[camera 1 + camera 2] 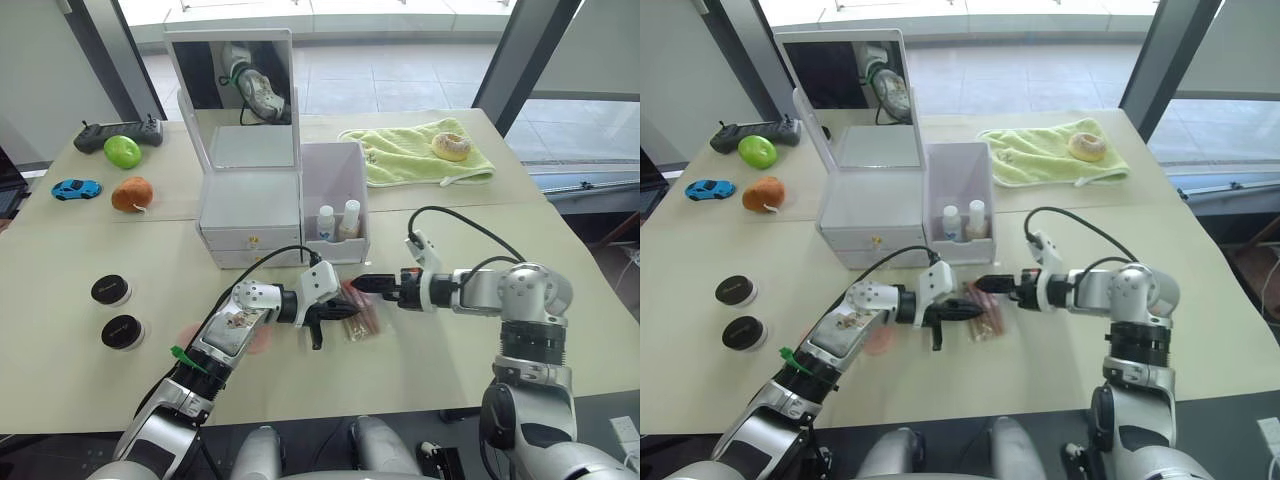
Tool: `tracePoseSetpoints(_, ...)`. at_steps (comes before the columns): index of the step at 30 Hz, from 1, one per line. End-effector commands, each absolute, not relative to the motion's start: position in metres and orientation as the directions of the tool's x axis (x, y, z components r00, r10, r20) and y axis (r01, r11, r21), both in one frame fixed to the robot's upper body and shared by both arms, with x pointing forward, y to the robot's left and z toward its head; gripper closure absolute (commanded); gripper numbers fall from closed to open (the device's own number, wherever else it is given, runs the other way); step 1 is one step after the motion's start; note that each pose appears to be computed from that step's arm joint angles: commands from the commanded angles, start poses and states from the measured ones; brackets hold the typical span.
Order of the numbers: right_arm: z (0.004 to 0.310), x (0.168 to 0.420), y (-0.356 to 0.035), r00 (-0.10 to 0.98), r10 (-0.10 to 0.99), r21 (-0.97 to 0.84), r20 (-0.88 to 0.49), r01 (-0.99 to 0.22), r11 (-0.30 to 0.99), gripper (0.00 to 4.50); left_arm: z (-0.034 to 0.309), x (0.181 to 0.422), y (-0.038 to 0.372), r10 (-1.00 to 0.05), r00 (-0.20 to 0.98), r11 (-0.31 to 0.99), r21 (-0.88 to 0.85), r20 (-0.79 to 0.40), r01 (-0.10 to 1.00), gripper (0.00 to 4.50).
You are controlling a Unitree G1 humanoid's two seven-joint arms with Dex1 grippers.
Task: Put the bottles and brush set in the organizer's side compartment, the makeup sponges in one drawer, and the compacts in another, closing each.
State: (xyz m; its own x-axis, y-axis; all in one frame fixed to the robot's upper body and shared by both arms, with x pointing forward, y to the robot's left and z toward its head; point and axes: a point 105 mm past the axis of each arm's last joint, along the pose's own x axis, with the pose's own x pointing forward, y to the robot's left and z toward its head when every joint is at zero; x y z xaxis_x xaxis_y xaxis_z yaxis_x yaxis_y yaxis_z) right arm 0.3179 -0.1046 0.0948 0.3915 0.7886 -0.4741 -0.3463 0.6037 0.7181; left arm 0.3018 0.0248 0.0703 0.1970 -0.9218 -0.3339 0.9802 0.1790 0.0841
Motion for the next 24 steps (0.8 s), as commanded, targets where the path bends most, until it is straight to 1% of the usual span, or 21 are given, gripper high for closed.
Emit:
tracePoseSetpoints(1, 0.092, 0.314, -0.099, 0.353, 0.795, 0.716, -0.493, -0.356, 0.601, 0.01, 0.078, 0.302, 0.025, -0.929, 0.202, 0.172, 0.12, -0.311, 0.978, 4.5)
tracePoseSetpoints(5, 0.078, 0.316, -0.107, 0.362, 0.764, 0.7, -0.534, -0.318, 0.64, 0.01, 0.078, 0.303, 0.025, -0.928, 0.206, 0.175, 0.124, -0.311, 0.977, 4.5)
tracePoseSetpoints(8, 0.072, 0.319, -0.113, 0.37, 0.747, 0.687, -0.552, -0.306, 0.659, 0.52, 0.078, 0.303, 0.026, -0.927, 0.207, 0.176, 0.125, -0.313, 0.976, 4.5)
tracePoseSetpoints(11, 0.071, 0.32, -0.114, 0.371, 0.745, 0.685, -0.553, -0.307, 0.661, 1.49, 0.078, 0.303, 0.027, -0.926, 0.209, 0.177, 0.126, -0.314, 0.976, 4.5)
tracePoseSetpoints(18, 0.071, 0.32, -0.114, 0.377, 0.748, 0.687, -0.546, -0.311, 0.657, 3.91, 0.078, 0.303, 0.028, -0.925, 0.212, 0.18, 0.127, -0.316, 0.975, 4.5)
tracePoseSetpoints(20, 0.072, 0.321, -0.114, 0.384, 0.749, 0.688, -0.54, -0.311, 0.655, 4.48, 0.078, 0.304, 0.028, -0.924, 0.214, 0.182, 0.127, -0.317, 0.975, 4.5)
tracePoseSetpoints(24, 0.075, 0.323, -0.114, 0.402, 0.751, 0.689, -0.524, -0.318, 0.651, 4.48, 0.078, 0.305, 0.029, -0.922, 0.222, 0.191, 0.129, -0.316, 0.973, 4.5)
